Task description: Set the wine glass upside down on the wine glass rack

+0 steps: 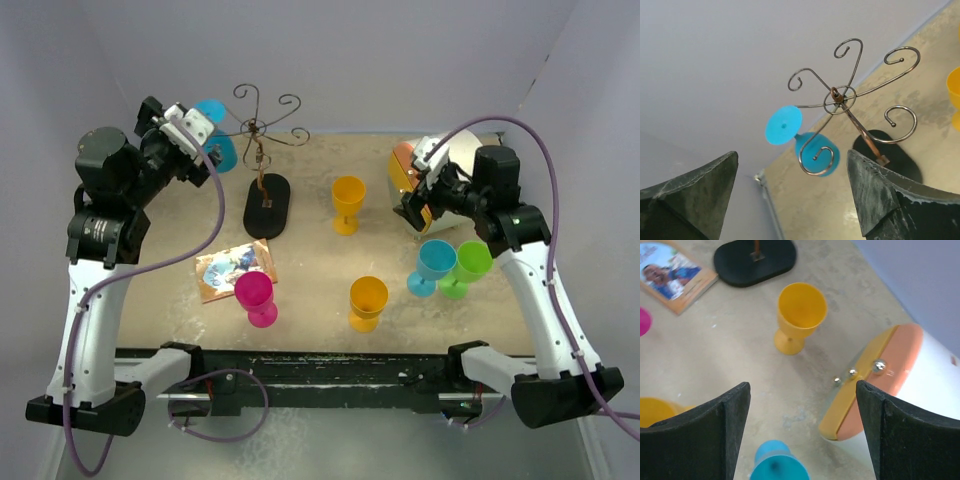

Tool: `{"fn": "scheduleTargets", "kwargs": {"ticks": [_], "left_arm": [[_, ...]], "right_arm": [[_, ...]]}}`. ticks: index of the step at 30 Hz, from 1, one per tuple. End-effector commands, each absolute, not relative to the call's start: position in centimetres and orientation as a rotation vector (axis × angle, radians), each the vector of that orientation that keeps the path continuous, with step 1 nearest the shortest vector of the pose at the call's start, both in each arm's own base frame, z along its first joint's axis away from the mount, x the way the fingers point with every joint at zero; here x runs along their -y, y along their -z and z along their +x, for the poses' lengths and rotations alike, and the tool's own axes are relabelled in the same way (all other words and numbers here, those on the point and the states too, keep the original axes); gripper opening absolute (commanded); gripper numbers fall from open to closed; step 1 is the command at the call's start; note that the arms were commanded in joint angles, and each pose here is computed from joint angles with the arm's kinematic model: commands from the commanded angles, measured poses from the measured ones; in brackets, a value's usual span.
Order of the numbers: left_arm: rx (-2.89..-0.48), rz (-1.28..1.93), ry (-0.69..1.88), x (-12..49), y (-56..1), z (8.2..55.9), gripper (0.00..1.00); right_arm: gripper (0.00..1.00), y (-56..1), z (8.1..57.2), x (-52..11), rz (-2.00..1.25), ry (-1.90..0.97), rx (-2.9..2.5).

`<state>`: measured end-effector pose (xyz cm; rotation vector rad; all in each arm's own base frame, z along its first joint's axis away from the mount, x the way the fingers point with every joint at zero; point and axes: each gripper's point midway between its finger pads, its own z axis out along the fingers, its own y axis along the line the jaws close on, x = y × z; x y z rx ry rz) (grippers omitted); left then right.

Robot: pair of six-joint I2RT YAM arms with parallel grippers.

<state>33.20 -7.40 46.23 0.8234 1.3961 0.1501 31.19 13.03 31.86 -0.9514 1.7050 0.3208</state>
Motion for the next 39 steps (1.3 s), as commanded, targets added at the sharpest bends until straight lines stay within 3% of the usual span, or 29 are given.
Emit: {"fn": "scheduleTargets", "kwargs": {"ticks": [1,2,11,23,32,39], "left_arm": [[-1.543,0.556,-0.023,6.5,-44.5,32.7,0.97],[-1.555,0.535,-0.021,6.3,-44.3,32.6,1.0],[-1.616,0.509,-0.039,5.6,-41.7,32.7,0.99],[-1.632,0.54,-0.046,5.7,-40.6,32.4,0.99],[-1.624,0.538,-0.057,5.5,-40.8,32.3,0.99],[-1.641,0.555,-0.054,5.6,-40.0,32.4,0.99]], "right_arm": [[0.86,-29.0,26.0,-16.0,-1.275,-0.509,-1.751],[0.85,-28.0,25.2,-16.7,-1.33,-0.515,-1.771],[0.82,-20.5,19.9,-19.9,-1.676,-0.589,-1.887],[0.7,-17.2,20.0,-20.6,-1.734,-0.509,-1.974],[0.45,-15.7,19.7,-21.4,-1.778,-0.521,-1.997],[0.14,-17.3,19.8,-21.5,-1.77,-0.51,-1.948]]}}
